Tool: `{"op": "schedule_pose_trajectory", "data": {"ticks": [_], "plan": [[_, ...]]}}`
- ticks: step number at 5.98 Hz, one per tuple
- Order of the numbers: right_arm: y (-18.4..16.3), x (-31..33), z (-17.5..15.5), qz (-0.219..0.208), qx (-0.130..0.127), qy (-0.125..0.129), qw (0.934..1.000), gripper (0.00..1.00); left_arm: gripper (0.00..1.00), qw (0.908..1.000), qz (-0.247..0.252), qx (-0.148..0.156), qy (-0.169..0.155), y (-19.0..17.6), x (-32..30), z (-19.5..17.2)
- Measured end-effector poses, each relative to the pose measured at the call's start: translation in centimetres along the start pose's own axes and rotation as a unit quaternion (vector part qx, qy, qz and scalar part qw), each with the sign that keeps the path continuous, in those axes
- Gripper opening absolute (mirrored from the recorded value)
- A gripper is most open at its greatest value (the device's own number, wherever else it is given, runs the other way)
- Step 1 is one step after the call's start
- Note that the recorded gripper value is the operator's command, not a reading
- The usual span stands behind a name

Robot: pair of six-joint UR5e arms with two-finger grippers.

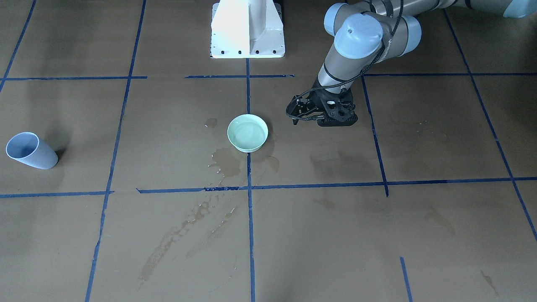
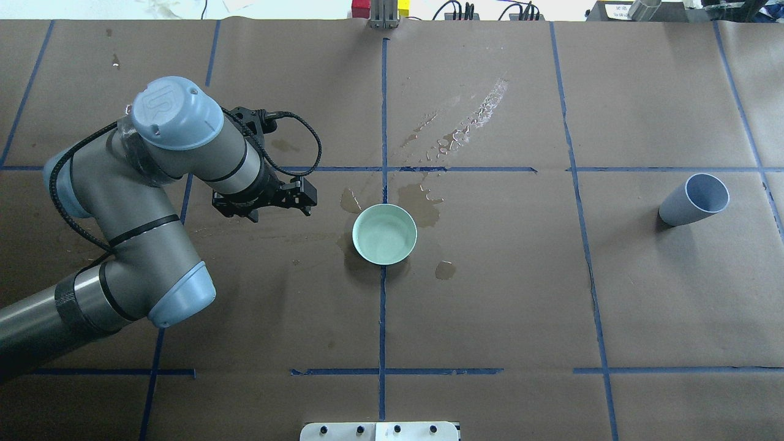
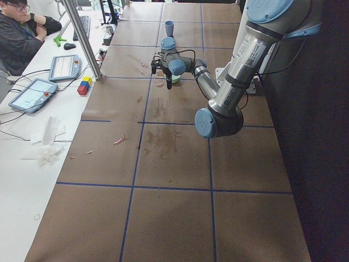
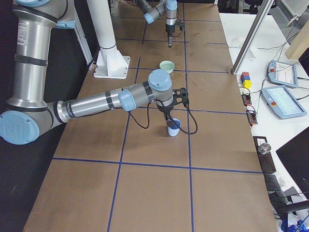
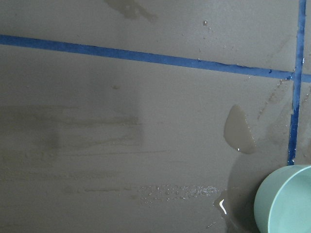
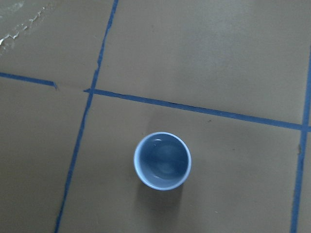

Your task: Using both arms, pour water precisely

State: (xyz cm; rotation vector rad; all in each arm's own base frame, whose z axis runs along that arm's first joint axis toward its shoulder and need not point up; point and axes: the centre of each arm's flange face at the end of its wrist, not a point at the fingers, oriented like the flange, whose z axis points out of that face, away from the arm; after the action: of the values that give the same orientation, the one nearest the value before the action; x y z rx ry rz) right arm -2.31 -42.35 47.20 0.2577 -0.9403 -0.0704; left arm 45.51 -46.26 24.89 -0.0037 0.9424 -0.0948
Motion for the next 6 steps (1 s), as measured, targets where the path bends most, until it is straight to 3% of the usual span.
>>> {"op": "schedule_pose_trajectory", "data": {"ticks": [1, 3, 6], "plan": [[0.4, -3.2, 1.9, 0.024, 0.021, -0.003, 0.9995, 1.0, 1.0, 1.0, 0.0, 0.0, 0.0, 0.0, 0.0, 0.0], [3.4, -8.1, 8.3, 0.038, 0.077, 0.032, 0.9957, 1.0, 1.0, 1.0, 0.0, 0.001, -0.001, 0.0, -0.1, 0.0], [10.9, -9.6, 15.9, 0.018, 0.178, 0.089, 0.9798, 1.0, 1.0, 1.0, 0.0, 0.001, -0.002, -0.1, -0.2, 0.4]]}}
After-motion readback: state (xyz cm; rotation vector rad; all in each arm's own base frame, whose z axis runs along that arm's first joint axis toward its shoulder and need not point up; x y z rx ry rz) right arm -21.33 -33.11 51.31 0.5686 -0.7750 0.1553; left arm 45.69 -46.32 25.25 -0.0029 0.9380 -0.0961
